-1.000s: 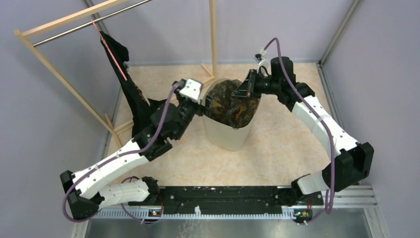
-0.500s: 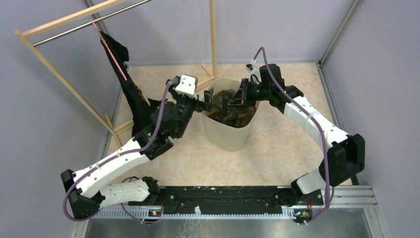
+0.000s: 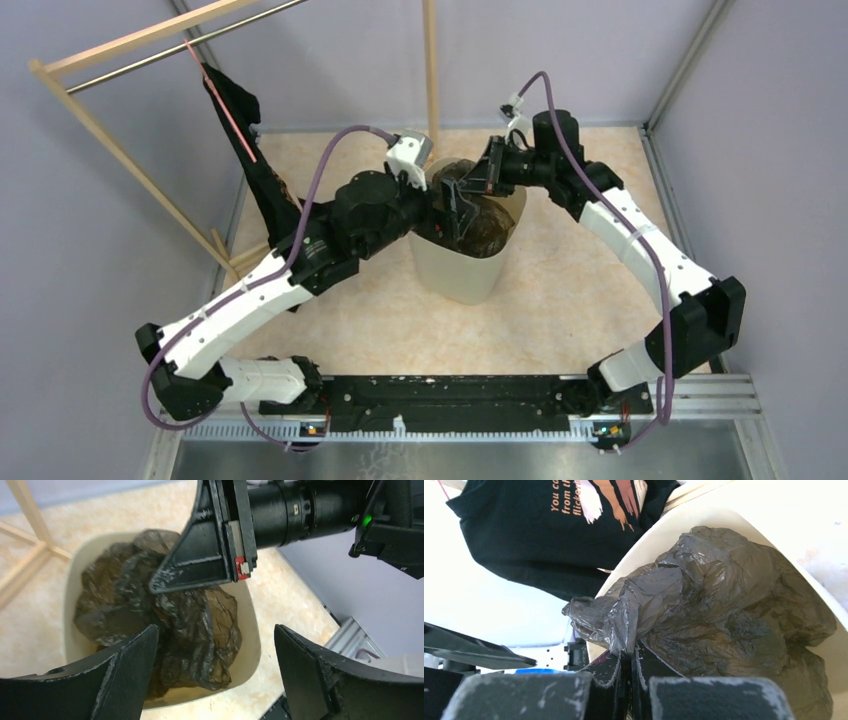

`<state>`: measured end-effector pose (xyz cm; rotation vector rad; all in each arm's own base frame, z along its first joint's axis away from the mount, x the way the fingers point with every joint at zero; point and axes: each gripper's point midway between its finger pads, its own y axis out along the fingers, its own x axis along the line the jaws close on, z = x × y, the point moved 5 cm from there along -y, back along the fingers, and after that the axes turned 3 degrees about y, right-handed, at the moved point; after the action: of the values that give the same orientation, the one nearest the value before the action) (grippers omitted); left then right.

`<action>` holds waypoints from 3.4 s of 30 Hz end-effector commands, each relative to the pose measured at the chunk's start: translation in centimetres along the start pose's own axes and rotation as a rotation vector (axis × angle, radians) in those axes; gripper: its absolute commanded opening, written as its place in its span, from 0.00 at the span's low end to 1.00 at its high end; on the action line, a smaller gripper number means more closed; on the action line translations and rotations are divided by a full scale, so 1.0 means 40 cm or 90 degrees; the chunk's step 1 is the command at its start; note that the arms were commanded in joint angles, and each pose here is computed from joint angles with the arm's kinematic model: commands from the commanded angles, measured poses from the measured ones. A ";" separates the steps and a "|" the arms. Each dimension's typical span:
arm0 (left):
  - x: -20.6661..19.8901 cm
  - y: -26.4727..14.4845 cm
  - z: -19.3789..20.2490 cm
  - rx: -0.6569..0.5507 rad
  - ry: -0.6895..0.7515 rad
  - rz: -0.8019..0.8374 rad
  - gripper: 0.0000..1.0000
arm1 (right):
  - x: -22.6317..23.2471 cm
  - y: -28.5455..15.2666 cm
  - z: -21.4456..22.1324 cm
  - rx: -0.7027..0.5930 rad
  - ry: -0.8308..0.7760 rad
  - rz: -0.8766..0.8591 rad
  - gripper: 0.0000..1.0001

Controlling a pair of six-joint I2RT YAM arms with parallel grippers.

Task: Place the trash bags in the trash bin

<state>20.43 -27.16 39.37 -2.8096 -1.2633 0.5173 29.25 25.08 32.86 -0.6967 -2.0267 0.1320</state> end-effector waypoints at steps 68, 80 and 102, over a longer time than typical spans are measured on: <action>0.076 -0.079 0.060 0.001 -0.210 -0.114 0.00 | -0.080 -0.250 -0.039 -0.233 -0.186 0.114 0.63; 0.077 -0.092 0.079 0.009 -0.223 -0.105 0.00 | -0.085 -0.216 -0.040 -0.226 -0.167 0.073 0.21; 0.120 -0.146 0.247 0.080 -0.301 -0.128 0.00 | -0.127 -0.310 0.123 -0.197 -0.077 0.164 0.00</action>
<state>16.25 -20.77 29.69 -2.4865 -1.5050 1.1978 22.44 13.53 30.83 -1.1291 -2.0908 0.0198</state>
